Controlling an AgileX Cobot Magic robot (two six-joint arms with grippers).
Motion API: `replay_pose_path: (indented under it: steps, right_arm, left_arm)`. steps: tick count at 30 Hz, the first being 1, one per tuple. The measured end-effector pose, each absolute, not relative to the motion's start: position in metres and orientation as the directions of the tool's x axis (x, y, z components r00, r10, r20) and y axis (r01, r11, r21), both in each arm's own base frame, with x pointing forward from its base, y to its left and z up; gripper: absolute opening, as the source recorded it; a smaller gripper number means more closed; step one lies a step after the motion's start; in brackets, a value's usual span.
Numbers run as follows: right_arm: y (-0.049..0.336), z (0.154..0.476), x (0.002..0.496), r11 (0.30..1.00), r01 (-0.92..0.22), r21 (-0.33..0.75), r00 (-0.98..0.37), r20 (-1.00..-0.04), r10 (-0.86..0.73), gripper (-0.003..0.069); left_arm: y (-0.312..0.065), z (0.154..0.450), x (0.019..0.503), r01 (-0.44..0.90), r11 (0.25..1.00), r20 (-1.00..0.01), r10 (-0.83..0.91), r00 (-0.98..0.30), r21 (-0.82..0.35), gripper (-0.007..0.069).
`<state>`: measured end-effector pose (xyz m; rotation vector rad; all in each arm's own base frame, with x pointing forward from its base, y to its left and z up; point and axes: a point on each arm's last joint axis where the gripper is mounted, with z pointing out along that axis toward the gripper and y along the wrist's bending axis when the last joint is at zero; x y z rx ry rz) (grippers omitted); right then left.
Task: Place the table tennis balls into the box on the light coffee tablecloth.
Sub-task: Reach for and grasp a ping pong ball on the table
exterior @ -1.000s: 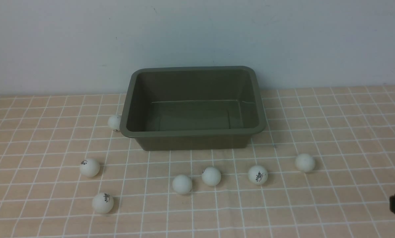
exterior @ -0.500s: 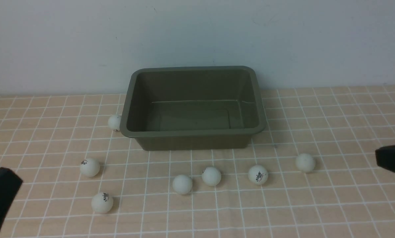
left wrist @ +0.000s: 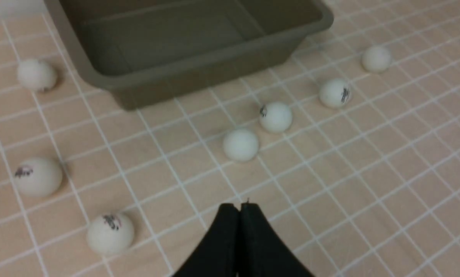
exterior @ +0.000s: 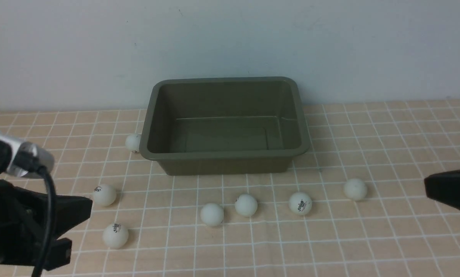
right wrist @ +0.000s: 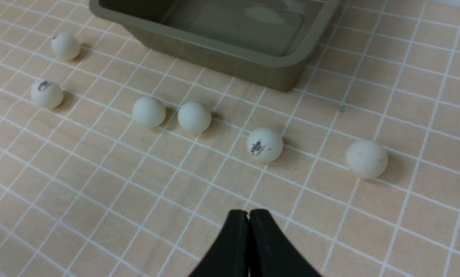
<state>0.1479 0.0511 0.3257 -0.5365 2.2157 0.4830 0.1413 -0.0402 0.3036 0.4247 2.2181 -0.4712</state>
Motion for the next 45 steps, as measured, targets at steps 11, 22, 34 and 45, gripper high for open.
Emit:
replay_pose_path:
  steps: [11,22,34,45]
  right_arm:
    - [0.073,0.282,0.176,0.872,-0.482,0.081,-0.760,-0.534,-0.371,-0.0016]
    - [0.080,0.260,0.238,0.920,-0.384,-0.085,-0.818,-0.430,-0.381,-0.0016]
    - [0.096,0.273,0.282,0.920,-0.382,-0.089,-0.792,-0.482,-0.375,-0.0008]
    - [0.100,0.271,0.280,0.930,-0.366,-0.031,-0.817,-0.469,-0.337,0.0162]
  left_arm:
    - [-0.028,0.287,0.160,0.309,0.929,-0.586,0.138,-0.799,-0.203,-0.0069]
    - [-0.031,0.250,0.177,0.215,0.976,-0.318,0.197,-0.927,-0.020,-0.0069]
    - [-0.037,0.249,0.188,0.157,0.981,-0.338,0.187,-0.922,0.115,-0.0069]
    - [-0.039,0.249,0.188,0.161,0.982,-0.339,0.185,-0.922,0.099,-0.0069]
